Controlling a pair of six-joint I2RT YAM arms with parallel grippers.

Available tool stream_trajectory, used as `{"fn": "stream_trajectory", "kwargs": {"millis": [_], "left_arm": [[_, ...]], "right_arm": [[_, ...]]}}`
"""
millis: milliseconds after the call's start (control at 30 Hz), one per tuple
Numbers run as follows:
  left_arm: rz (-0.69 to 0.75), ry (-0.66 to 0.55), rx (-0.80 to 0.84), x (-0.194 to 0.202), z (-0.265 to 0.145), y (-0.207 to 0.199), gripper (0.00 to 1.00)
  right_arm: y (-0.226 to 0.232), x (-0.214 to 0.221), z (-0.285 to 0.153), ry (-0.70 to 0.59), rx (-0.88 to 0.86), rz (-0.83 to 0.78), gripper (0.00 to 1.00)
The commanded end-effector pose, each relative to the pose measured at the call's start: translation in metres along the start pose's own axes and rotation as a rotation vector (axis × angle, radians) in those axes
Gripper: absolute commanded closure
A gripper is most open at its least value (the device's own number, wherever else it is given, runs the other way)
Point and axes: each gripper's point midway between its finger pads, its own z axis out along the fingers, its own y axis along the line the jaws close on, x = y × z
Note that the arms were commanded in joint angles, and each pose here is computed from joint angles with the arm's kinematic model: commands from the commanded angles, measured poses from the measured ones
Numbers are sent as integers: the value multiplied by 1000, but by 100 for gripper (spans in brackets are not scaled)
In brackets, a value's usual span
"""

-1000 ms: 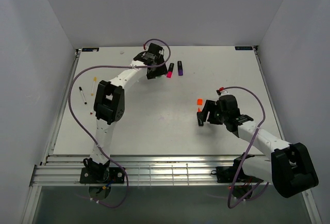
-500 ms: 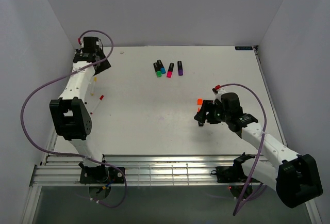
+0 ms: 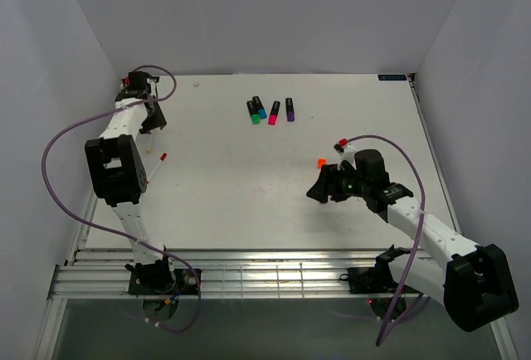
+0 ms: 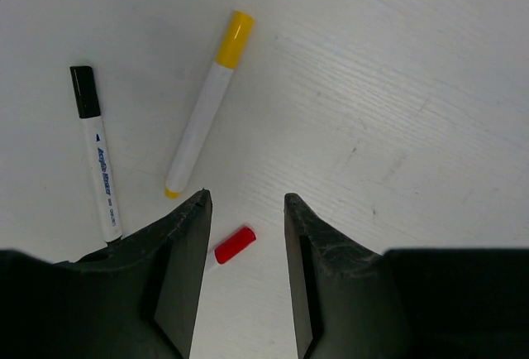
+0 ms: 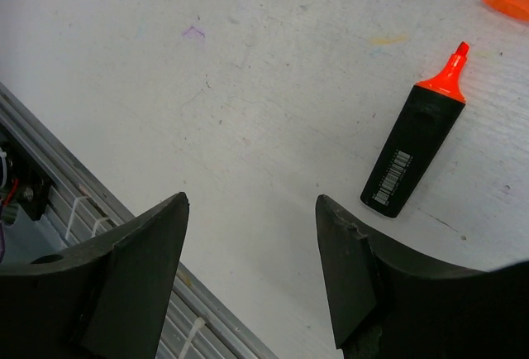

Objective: Open the pen caps

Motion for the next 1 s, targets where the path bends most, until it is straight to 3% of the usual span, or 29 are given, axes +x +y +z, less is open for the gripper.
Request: {"fn": "stream_trajectory", "kwargs": {"millis": [0, 167, 533, 967], "left_arm": [[64, -69, -47, -15, -3, 9, 50], [103, -63, -124, -7, 11, 29, 47], [103, -10, -81, 19, 38, 38, 47], [139, 27, -22, 36, 63, 33, 59]], "right_arm": [[5, -1, -2, -22, -36, -62, 31], [7, 6, -1, -8, -59, -60, 31], [10, 6, -3, -10, -77, -74, 31], [13, 3, -6, -22, -81, -76, 31]]}}
